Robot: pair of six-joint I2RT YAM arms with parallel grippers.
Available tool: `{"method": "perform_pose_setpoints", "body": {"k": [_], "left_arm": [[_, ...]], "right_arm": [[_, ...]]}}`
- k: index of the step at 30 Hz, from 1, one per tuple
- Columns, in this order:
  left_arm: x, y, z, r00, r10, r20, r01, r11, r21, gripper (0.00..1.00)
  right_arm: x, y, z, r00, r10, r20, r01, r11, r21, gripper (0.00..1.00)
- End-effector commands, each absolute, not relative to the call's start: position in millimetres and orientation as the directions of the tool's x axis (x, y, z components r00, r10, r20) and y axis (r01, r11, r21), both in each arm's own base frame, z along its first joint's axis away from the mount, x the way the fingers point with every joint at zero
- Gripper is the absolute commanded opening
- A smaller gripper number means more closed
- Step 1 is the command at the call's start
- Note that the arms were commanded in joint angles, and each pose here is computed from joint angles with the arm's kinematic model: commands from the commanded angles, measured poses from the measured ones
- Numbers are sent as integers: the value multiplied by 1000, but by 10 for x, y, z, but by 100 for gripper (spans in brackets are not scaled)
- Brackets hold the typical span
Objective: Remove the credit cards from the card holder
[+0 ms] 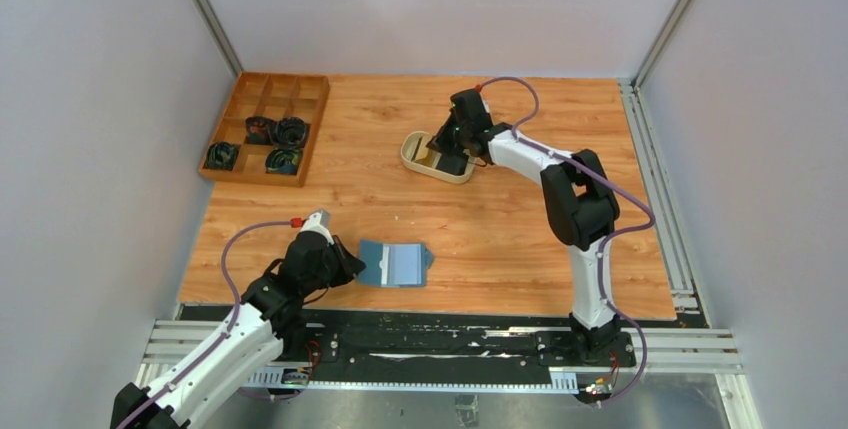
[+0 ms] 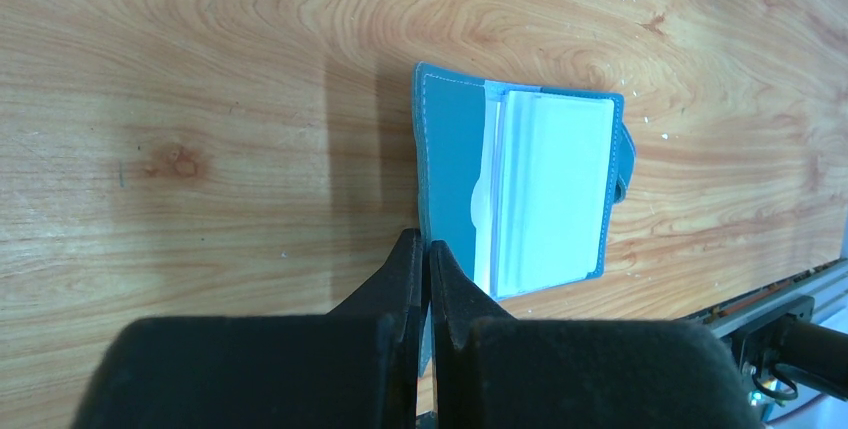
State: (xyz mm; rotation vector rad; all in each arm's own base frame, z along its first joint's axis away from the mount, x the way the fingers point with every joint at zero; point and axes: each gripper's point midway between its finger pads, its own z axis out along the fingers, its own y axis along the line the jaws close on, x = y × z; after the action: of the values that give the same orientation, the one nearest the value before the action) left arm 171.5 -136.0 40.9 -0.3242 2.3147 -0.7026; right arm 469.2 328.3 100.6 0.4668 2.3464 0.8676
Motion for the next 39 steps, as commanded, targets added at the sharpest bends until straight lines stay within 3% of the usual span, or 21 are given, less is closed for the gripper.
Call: {"method": "perform_pose_setpoints", "body": {"k": [1,27,33,39], "left_arm": [[1720,-1328,441,-732,-399,-552,-38,834,-551,0],[1701,-1318,349,-742,-395,-542,-49,838,-543,0],[1703,-1315,358,-742,-387,-547,-42,842,-538,0],[1702,-1321,339,-743,-386,-546,-40,841,-540,0]], "right_arm": [[4741,3155,749,-762,528,-374,178,726,664,0],[4780,3177,480,-767,559,-315,214,686,695,0],[4726,3134,402,-769,560,-308,231,693,683,17],[4702,3143,407,-792,522,-316,210,719,663,27]]}}
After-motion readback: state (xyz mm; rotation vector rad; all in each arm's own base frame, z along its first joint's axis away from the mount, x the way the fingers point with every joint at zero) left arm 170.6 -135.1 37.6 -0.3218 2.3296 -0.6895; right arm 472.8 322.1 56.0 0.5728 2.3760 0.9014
